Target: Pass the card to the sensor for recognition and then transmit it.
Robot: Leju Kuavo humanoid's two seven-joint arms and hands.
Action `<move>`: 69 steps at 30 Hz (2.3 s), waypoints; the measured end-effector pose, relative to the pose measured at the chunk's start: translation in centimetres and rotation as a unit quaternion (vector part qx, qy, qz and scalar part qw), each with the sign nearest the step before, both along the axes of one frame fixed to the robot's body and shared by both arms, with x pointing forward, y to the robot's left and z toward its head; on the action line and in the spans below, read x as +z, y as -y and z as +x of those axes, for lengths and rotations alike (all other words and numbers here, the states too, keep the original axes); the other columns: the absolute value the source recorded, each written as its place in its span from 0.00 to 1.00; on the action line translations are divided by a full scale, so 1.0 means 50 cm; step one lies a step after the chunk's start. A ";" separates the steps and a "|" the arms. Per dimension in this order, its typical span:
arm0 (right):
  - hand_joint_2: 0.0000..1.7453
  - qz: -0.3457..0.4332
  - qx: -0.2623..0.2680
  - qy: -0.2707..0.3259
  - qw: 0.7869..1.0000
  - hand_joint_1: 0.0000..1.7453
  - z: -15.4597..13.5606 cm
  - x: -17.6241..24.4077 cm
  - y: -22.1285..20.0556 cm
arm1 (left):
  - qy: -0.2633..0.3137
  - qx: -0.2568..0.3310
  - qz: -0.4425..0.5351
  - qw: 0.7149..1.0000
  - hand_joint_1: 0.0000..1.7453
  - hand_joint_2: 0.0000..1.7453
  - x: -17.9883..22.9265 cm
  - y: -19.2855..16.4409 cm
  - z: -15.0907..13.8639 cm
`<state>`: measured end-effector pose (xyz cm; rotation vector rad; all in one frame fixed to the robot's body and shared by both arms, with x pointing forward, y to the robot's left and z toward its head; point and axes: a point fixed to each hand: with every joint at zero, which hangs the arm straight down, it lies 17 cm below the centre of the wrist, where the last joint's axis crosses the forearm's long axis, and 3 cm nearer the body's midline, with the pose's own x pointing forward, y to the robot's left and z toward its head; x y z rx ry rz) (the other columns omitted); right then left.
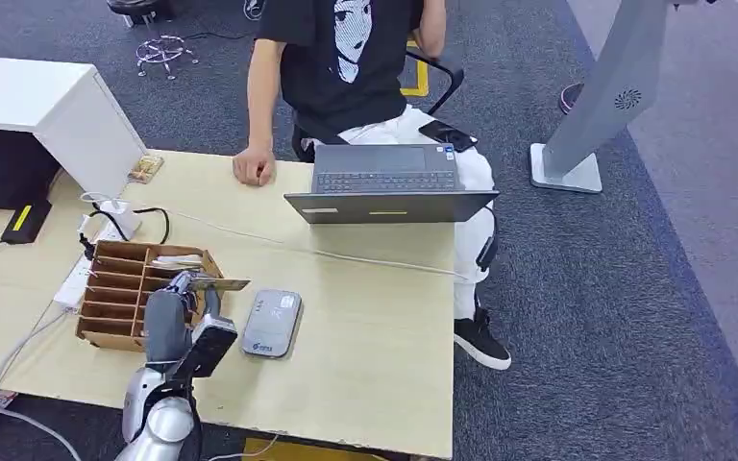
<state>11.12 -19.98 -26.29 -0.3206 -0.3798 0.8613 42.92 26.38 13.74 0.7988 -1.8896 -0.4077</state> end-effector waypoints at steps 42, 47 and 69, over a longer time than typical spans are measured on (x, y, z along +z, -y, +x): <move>0.00 0.003 -0.005 0.000 1.000 0.00 0.019 0.006 -0.018 | -0.162 -0.008 0.075 0.984 1.00 1.00 -0.193 0.045 0.018; 0.00 0.003 -0.009 -0.002 1.000 0.00 0.017 0.006 -0.018 | -0.127 0.000 0.073 0.989 1.00 1.00 -0.146 0.035 0.010; 0.00 0.002 -0.012 0.000 1.000 0.00 0.016 0.006 -0.016 | 0.250 0.067 0.136 0.956 1.00 1.00 0.332 0.006 -0.107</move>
